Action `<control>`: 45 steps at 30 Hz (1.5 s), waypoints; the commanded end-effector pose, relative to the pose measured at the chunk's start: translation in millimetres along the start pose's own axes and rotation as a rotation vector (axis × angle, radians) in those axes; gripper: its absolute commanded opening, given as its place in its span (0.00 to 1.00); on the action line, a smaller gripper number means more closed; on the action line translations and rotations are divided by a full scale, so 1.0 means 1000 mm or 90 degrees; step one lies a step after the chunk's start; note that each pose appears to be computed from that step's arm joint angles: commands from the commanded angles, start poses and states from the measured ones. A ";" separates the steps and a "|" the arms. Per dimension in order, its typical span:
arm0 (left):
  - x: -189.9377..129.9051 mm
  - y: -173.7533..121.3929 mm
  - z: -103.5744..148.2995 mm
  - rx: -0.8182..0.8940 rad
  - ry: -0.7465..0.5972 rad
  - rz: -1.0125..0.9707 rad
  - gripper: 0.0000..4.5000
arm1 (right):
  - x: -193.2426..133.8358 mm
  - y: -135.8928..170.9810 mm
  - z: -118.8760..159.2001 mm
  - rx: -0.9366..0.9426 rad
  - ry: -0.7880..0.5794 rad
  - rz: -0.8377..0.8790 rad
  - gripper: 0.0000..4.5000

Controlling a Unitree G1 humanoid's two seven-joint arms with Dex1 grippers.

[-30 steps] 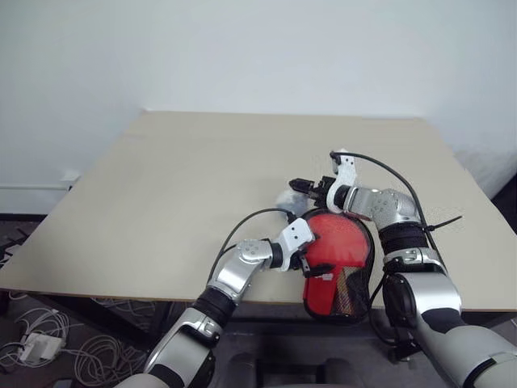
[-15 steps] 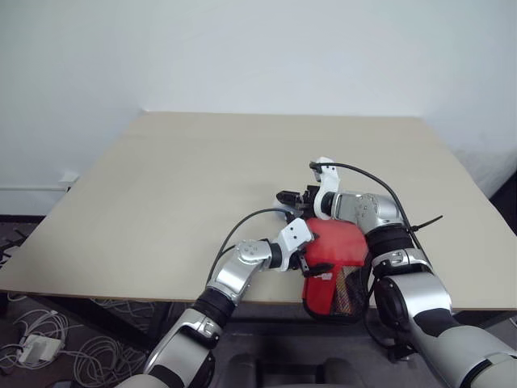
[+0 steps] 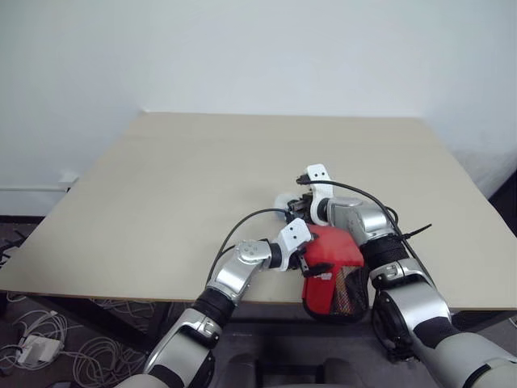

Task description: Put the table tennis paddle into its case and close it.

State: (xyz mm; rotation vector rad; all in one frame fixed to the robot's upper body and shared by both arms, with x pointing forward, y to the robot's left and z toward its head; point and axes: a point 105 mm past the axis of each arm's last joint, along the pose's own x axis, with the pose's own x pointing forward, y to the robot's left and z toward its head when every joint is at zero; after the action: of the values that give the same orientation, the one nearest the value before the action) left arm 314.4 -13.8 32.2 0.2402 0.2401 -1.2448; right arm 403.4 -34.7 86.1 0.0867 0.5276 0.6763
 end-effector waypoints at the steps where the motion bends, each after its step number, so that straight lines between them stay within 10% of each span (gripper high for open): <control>1: -0.006 0.000 -0.040 -0.032 0.103 0.019 1.00 | -0.010 0.001 0.042 -0.013 -0.134 -0.010 0.00; 10: -0.008 -0.001 -0.043 -0.032 0.110 0.024 1.00 | -0.037 -0.066 0.085 0.052 -0.318 -0.253 0.00; 25: -0.011 0.008 -0.041 -0.030 0.113 0.046 1.00 | -0.118 -0.167 0.034 0.135 -0.351 -0.476 0.00; 45: 0.014 -0.012 -0.035 -0.002 0.119 -0.049 1.00 | -0.238 -0.119 -0.069 0.159 -0.357 -0.541 0.00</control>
State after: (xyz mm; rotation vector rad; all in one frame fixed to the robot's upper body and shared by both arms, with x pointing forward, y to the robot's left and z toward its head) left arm 316.5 -29.3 32.7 0.2671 0.2581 -1.3007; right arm 290.1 -271.7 75.8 0.2673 0.1620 -0.2262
